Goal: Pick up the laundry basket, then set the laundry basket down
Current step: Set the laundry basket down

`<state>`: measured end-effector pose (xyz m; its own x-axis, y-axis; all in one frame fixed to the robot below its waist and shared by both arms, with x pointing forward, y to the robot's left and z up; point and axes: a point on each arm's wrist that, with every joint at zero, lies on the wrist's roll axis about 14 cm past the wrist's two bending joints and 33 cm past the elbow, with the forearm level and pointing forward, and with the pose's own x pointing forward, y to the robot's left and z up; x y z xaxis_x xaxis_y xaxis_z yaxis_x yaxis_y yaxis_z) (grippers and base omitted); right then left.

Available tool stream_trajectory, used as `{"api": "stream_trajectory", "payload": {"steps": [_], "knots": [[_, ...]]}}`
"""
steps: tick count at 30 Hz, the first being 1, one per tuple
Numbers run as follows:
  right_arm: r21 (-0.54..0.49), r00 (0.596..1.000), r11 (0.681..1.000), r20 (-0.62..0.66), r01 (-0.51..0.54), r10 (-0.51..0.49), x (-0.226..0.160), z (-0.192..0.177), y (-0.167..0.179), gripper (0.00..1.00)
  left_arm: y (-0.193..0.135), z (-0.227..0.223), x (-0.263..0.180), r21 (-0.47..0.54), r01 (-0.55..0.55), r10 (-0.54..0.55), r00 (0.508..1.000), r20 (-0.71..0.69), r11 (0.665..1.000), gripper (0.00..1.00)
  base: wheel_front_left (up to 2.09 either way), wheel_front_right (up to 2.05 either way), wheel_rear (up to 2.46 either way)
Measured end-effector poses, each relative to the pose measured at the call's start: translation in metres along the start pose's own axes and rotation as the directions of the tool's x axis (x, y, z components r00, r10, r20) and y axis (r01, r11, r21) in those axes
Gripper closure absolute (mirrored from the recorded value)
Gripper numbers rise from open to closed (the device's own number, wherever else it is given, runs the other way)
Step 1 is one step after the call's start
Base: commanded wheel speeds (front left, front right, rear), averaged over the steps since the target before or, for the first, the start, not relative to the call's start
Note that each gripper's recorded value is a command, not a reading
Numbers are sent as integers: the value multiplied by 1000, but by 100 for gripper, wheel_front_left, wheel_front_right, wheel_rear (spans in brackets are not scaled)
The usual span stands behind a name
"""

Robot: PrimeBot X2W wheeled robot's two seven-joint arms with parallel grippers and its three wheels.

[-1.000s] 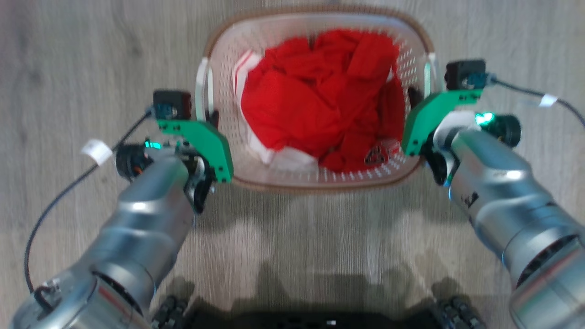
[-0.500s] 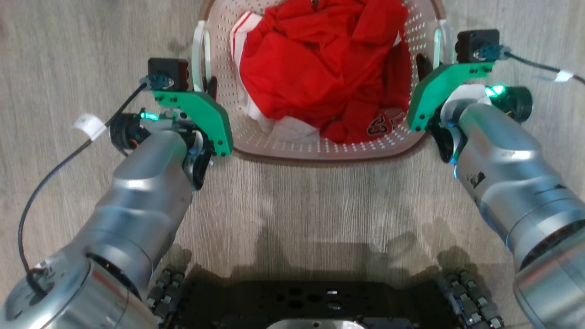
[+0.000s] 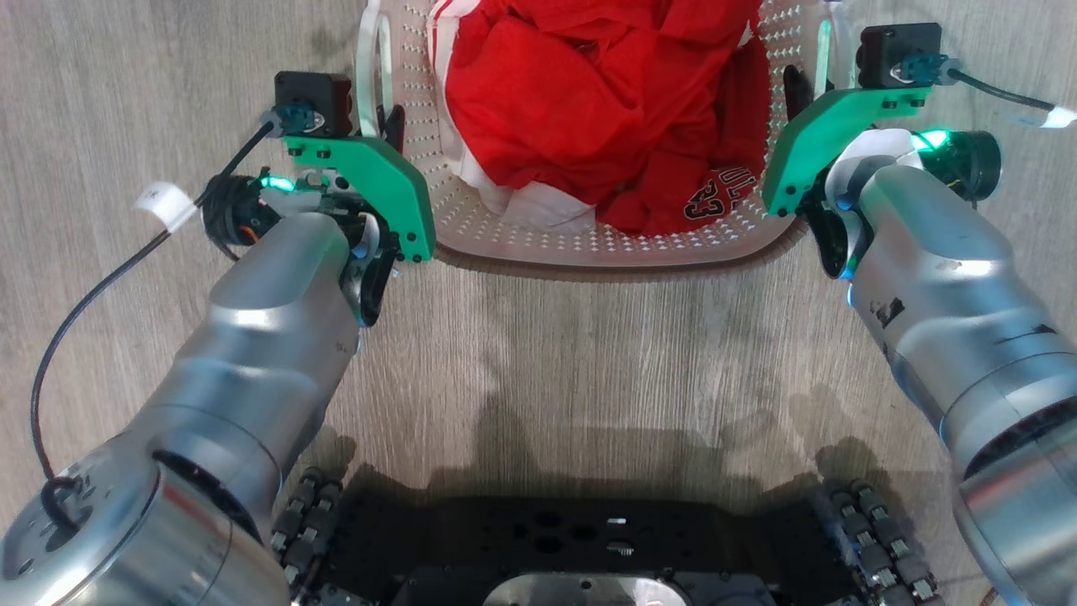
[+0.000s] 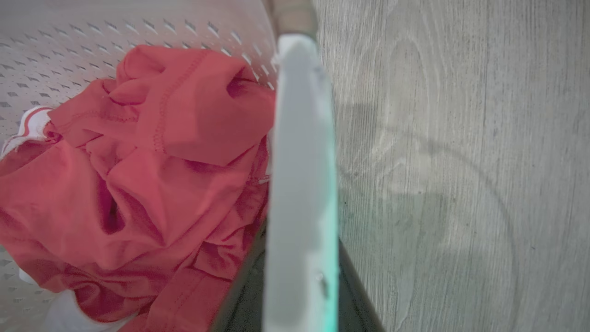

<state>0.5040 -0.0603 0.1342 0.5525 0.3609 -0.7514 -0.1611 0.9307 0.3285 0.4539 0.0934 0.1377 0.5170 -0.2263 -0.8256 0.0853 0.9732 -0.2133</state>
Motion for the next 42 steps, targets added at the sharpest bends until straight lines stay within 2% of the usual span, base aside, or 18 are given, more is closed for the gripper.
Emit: {"api": "stream_trajectory", "payload": {"steps": [17,18,19,20,21,22,23,37,42], "knots": [[-10,1000,1000,-4,15,-15,5,-4,-6,100,-1,-4,5,-3,6,-6,1000,1,1000,100,0,0,0],[-10,1000,1000,-3,16,-16,5,-4,-6,82,-1,-4,5,-3,6,-6,1000,2,1000,100,0,0,0],[-14,1000,1000,-2,16,-16,5,-3,-6,65,0,-3,4,-3,4,-4,1000,4,1000,93,0,0,0],[-26,1000,1000,-7,15,-15,4,-3,-6,52,0,-1,4,-3,2,-2,1000,8,1000,60,0,0,0],[-34,1000,999,-8,16,-16,3,-4,-6,18,1,1,4,-2,-4,4,1000,12,1000,32,0,0,0],[-38,1000,999,-8,16,-16,2,-4,-6,0,2,3,3,1,-10,10,1000,17,1000,3,0,0,0],[-41,1000,999,-7,18,-18,2,-3,-6,0,4,5,3,1,-15,15,1000,21,1000,0,0,0,0],[-69,999,997,39,31,-28,-6,19,-6,0,8,24,-6,-15,-39,40,997,64,999,0,0,0,0],[-92,996,995,86,31,-23,-13,36,-2,0,1,45,-14,-18,-26,28,992,124,1000,0,0,0,0]]}}
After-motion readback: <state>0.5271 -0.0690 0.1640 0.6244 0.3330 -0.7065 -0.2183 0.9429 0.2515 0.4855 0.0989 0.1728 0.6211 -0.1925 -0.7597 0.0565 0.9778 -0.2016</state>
